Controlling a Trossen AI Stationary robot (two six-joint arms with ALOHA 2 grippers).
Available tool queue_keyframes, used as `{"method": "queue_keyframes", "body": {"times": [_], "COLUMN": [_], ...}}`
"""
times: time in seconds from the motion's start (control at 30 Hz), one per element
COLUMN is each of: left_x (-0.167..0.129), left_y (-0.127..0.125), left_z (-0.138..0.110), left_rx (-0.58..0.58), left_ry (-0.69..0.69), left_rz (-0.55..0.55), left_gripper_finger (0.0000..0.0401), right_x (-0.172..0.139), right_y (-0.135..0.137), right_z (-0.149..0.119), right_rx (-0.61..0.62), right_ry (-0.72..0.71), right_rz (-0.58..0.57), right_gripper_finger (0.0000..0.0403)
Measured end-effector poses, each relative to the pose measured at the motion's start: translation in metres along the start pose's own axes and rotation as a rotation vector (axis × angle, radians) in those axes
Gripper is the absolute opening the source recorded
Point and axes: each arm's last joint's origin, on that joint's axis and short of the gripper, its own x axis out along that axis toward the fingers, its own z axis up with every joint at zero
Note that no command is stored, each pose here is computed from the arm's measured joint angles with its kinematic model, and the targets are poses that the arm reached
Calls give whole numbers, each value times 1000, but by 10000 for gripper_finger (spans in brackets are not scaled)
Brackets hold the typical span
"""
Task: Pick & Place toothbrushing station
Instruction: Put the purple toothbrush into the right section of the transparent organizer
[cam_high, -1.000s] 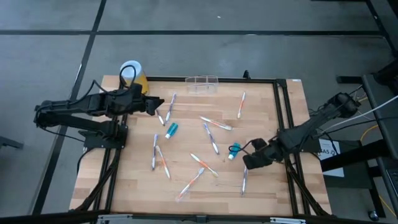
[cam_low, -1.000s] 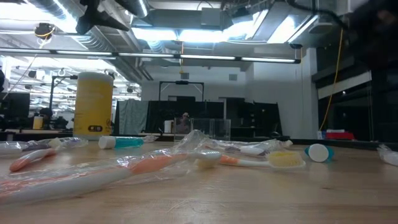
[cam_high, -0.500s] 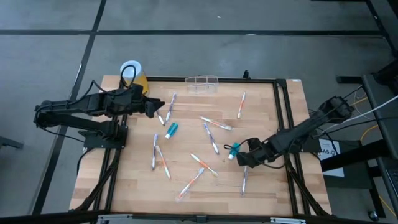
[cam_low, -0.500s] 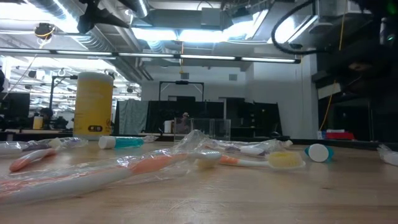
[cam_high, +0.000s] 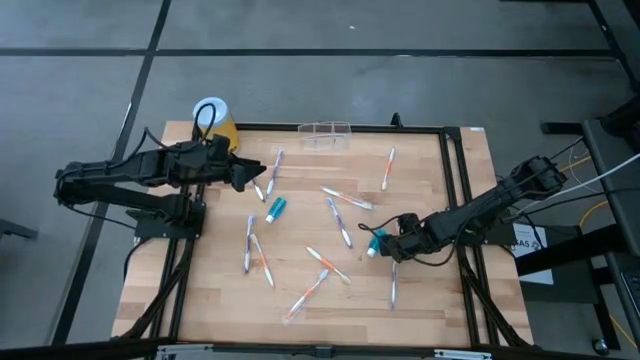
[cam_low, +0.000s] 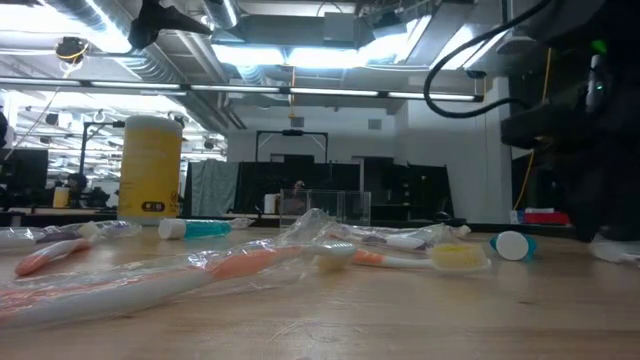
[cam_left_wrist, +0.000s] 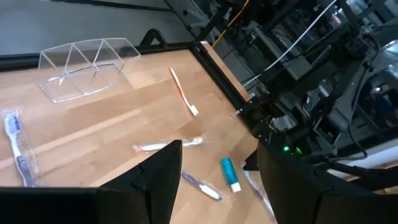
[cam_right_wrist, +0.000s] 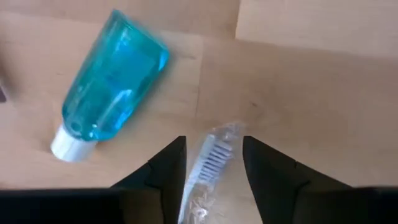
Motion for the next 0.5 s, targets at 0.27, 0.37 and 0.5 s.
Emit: {"method": "queue_keyframes", "body": {"times": [0.27, 0.37, 0.5], "left_x": [-4, -6, -9], "left_y": [1, 1, 1], "left_z": [1, 2, 3], "left_rx": [3, 1, -3], "left_ry": [-8, -14, -21], "left_rz": [-10, -16, -23], "left_gripper_finger": [205, 205, 205], "right_x": [10, 12, 8], "right_y": [7, 13, 22], "right_z": [2, 2, 6], "right_rx": [-22, -32, -36], "right_ry": [-3, -14, -87], "right_rz": [14, 59, 130], "right_gripper_finger": [30, 10, 4]}}
